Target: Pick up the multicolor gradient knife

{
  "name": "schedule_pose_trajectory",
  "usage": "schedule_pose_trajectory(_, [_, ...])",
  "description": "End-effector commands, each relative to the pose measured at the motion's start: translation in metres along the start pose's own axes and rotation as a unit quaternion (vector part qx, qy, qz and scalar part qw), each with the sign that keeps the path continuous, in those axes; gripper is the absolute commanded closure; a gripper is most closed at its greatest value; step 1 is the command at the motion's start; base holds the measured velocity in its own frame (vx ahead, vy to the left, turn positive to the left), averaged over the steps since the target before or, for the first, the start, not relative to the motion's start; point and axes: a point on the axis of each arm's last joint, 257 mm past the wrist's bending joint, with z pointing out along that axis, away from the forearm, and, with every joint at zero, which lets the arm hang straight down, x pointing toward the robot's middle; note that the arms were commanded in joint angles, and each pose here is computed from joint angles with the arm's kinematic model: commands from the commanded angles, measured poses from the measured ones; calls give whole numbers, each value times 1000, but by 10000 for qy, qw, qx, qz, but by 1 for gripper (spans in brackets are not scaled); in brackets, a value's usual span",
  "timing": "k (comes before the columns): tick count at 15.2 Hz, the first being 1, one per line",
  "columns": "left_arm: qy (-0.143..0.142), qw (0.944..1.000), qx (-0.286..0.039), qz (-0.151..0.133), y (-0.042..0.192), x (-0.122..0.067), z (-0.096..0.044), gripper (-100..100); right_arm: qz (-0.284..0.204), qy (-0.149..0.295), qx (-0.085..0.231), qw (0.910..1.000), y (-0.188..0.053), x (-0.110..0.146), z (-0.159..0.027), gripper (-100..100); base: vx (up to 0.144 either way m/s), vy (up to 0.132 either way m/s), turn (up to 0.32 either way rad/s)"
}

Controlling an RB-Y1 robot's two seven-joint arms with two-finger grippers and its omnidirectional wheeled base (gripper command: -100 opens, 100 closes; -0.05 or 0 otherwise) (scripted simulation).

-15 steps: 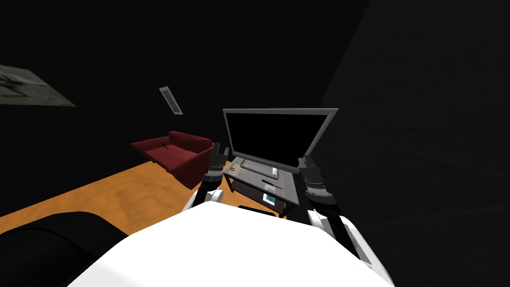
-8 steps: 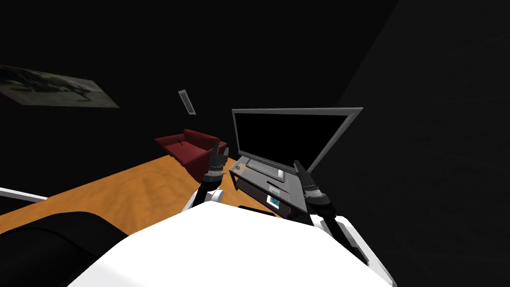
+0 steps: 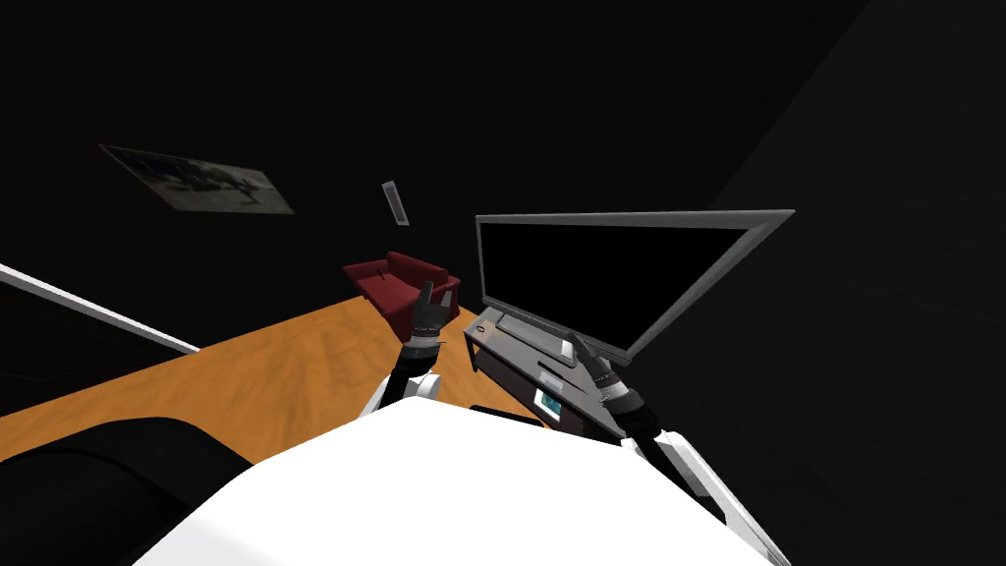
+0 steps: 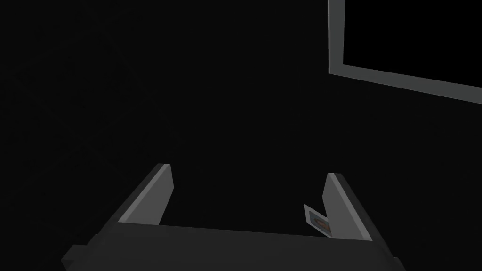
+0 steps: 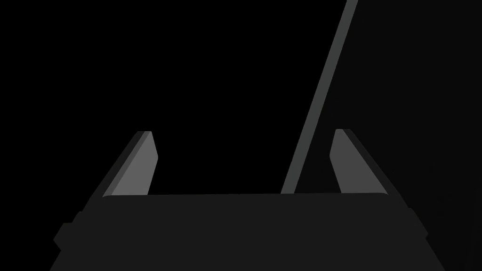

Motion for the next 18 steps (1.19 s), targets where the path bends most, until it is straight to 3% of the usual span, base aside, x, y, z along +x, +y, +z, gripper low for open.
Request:
schedule_pose_trajectory(1, [0, 10000, 0, 0, 0, 0, 0, 0, -208, 305, 168, 9992, -19, 14, -8, -100, -12, 37, 226])
schedule_pose_trajectory(7, [0, 10000, 0, 0, 0, 0, 0, 0, -622, 980, 497, 9920, -57, 46, -31, -100, -4, 34, 188])
schedule_pose_trajectory(8, [0, 10000, -1, 1, 0, 0, 0, 0, -763, 1264, 628, 9870, -73, 57, -43, -100, 12, 44, 119])
schedule_pose_trajectory(10, [0, 10000, 0, 0, 0, 0, 0, 0, -820, 1326, 660, 9856, -77, 60, -45, -100, 5, 35, 158])
schedule_pose_trajectory(13, [0, 10000, 0, 1, 0, 0, 0, 0, -1112, 1898, 884, 9715, -106, 81, -71, -100, -4, 23, 212])
schedule_pose_trajectory(15, [0, 10000, 0, 0, 0, 0, 0, 0, -1193, 2026, 977, 9670, -115, 87, -79, -100, 18, 49, 234])
schedule_pose_trajectory(16, [0, 10000, -1, 1, 0, 0, 0, 0, -1300, 2282, 1077, 9589, -129, 94, -94, -100, 14, 36, 189])
schedule_pose_trajectory(18, [0, 10000, -1, 1, 0, 0, 0, 0, -1365, 2376, 1130, 9551, -134, 99, -99, -100, 15, 29, 107])
